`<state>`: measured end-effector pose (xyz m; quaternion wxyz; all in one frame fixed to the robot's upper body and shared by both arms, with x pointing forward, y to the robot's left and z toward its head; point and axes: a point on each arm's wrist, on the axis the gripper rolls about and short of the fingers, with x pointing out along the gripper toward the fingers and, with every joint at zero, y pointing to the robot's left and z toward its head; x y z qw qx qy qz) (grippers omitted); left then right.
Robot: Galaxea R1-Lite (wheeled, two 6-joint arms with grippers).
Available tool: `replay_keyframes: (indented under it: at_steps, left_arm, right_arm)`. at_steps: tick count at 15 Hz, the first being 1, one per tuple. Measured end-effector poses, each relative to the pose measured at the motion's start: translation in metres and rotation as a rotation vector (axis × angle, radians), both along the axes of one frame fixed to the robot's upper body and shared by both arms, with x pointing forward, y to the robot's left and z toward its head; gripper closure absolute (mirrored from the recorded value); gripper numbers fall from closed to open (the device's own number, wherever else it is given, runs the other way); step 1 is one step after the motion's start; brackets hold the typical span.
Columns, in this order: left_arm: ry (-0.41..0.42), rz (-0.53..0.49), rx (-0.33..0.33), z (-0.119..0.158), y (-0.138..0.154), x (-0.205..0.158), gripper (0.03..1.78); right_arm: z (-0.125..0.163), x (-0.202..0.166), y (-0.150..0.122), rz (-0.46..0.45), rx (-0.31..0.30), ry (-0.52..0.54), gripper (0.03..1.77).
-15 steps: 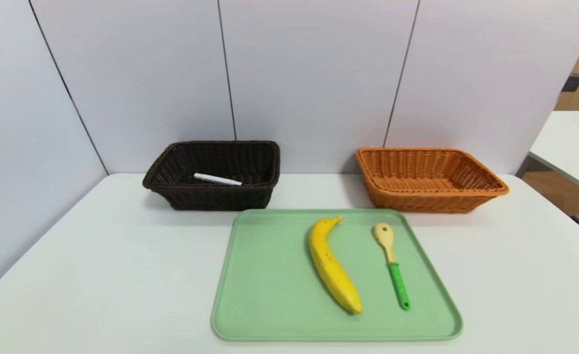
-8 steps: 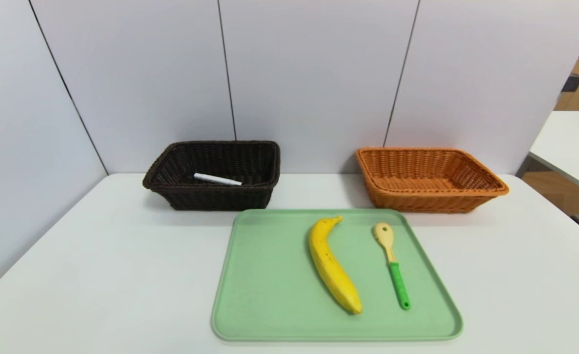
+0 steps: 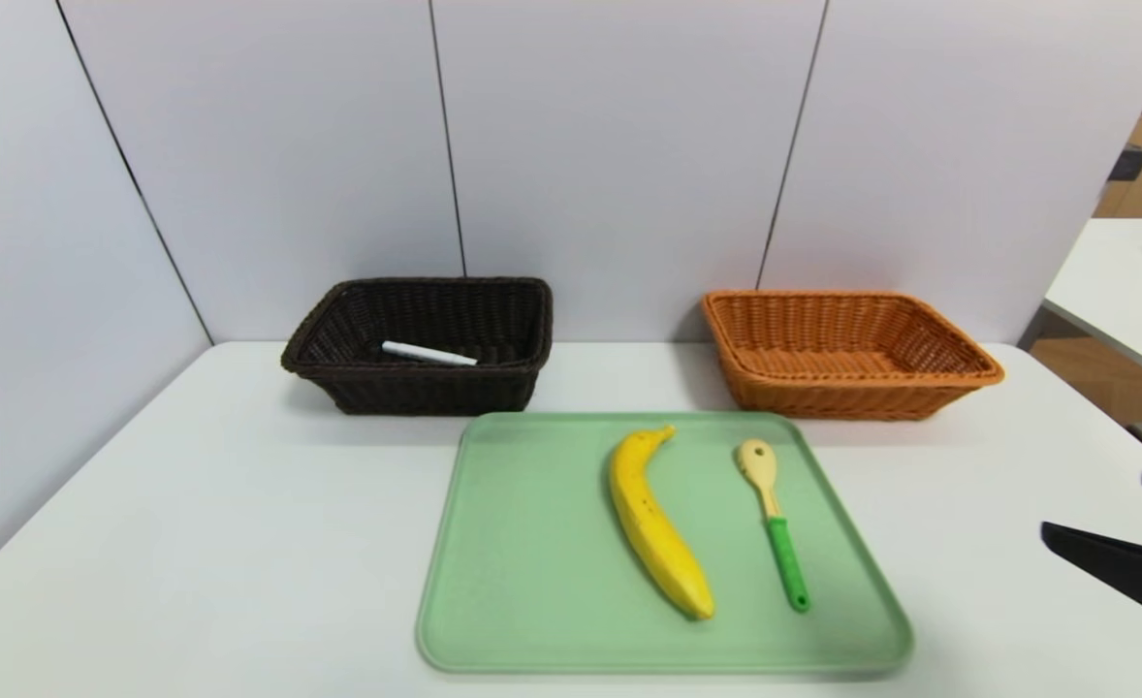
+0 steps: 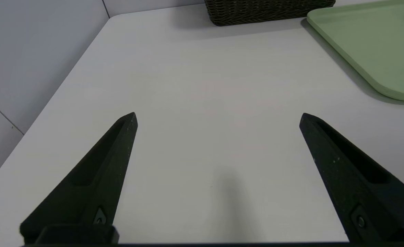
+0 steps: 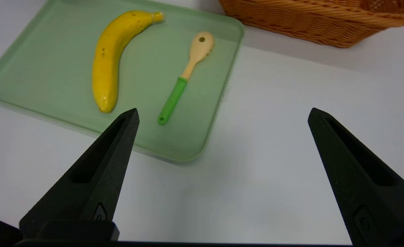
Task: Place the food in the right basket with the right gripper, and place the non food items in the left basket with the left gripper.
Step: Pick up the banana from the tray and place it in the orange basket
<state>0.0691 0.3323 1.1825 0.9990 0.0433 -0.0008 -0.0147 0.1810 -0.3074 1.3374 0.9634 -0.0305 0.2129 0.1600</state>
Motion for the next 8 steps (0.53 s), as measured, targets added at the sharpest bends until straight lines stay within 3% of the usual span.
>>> replay_keyframes:
  at_steps: [4, 8]
  left_arm:
    - [0.000, 0.000, -0.001, 0.000, 0.000, 0.000, 0.12]
    - [0.000, 0.000, 0.000, 0.000, 0.000, 0.000, 0.12]
  right_arm:
    - [0.010, 0.051, 0.041, 0.153, -0.047, 0.145, 0.10]
    - [0.014, 0.094, 0.086, 0.240, -0.079, 0.284, 0.10]
